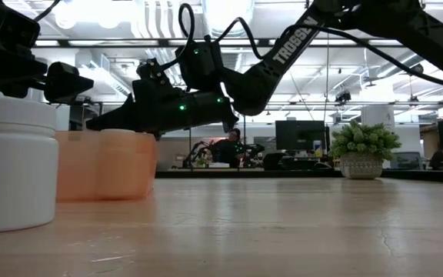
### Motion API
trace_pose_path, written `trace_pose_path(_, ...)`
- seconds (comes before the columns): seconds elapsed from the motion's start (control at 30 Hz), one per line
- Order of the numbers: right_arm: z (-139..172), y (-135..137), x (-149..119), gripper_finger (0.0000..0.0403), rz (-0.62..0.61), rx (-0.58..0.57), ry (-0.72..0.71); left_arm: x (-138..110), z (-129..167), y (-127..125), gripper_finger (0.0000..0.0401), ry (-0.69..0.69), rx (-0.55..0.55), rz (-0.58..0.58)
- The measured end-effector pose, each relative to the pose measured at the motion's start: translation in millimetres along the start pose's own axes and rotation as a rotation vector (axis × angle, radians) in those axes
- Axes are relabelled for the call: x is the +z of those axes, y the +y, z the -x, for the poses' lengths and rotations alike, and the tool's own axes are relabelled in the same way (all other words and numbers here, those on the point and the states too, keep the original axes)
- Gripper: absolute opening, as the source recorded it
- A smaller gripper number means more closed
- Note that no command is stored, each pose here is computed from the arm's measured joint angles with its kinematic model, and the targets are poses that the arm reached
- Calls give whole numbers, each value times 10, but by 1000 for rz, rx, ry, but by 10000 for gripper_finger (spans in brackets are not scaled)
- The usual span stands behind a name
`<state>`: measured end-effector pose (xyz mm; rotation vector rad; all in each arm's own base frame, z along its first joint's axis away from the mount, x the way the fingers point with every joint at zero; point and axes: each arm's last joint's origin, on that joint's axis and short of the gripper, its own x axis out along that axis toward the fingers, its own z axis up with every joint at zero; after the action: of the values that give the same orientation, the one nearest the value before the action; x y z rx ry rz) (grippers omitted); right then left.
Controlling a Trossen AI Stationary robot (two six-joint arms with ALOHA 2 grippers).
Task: Pick and place pill bottles into a basket
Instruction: Put the top right white medicine bottle into the orange bin
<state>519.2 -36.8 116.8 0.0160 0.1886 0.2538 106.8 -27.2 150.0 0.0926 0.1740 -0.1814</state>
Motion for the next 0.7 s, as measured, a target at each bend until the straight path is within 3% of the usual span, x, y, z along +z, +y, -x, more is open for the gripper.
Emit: trace_pose_path(0.7,23,-75,-6,169,-14,-41,2,1,0,0,345,0,0,0)
